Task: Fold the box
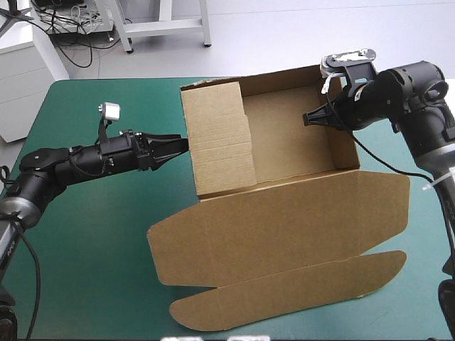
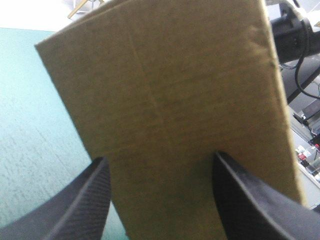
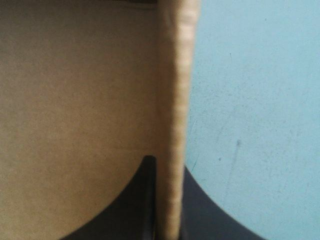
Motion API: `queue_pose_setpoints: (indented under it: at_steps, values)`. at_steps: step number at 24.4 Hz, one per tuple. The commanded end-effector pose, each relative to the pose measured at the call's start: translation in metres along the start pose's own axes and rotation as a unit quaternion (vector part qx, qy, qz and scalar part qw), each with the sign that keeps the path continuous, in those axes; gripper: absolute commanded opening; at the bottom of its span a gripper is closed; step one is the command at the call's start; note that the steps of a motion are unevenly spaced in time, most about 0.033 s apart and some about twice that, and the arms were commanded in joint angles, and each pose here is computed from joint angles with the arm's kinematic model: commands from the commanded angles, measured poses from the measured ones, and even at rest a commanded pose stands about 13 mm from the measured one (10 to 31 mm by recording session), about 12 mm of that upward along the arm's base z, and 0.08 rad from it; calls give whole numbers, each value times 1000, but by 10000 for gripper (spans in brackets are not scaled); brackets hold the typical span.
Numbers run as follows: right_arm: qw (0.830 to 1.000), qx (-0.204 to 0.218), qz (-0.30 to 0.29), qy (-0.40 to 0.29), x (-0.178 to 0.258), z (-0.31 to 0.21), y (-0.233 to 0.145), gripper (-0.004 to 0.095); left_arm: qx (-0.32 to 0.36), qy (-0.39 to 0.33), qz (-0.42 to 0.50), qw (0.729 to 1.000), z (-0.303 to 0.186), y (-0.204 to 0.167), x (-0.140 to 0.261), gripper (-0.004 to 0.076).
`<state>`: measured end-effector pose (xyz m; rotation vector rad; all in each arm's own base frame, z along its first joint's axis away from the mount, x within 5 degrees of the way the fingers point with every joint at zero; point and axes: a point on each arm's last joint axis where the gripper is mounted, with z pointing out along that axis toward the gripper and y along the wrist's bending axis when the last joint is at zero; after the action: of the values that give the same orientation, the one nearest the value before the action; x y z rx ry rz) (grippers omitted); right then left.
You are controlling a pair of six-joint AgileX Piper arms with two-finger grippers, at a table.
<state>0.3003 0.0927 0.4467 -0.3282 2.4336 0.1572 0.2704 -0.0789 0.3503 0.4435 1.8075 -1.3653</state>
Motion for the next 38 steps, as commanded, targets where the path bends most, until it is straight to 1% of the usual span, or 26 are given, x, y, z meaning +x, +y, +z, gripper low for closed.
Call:
queue_pose_setpoints:
  at_steps: [1,11,16,22,25,28,31,33,34,35,36,38]
  values:
    - [999,-14,5,-30,0,-26,2,-20,56,-40,5,998,-4,-30,-19,427]
    - [1000,-12,3,-29,0,-25,2,-18,79,-32,-6,996,-5,-40,-25,428]
    - [1000,-9,2,-29,0,-25,1,-18,71,-24,-2,997,-7,-45,-24,428]
    - [1000,-9,2,-29,0,-25,1,-18,52,-32,-1,998,-10,-49,-25,428]
    - [1000,-9,2,-29,0,-25,1,-18,51,-23,-2,998,-10,-51,-24,428]
    - [1000,-12,2,-29,0,-25,2,-18,7,-11,-14,1000,-10,-44,-22,428]
    - [999,-25,1,-28,0,-25,9,-12,-63,6,-23,998,-3,-34,-17,427]
    - [999,-14,-8,-27,0,-23,19,-12,-97,13,-19,995,8,-34,-13,427]
    - [1000,-5,-8,-27,0,-22,24,-12,-117,20,-4,993,15,-36,-11,427]
    - [1000,-5,-14,-26,0,-20,30,-12,-136,27,4,990,22,-40,-11,427]
    - [999,-13,-17,-26,0,-17,36,-12,-168,37,16,985,29,-44,-12,427]
    - [999,-21,-16,-27,-1,-13,43,-12,-205,41,26,978,34,-50,-16,426]
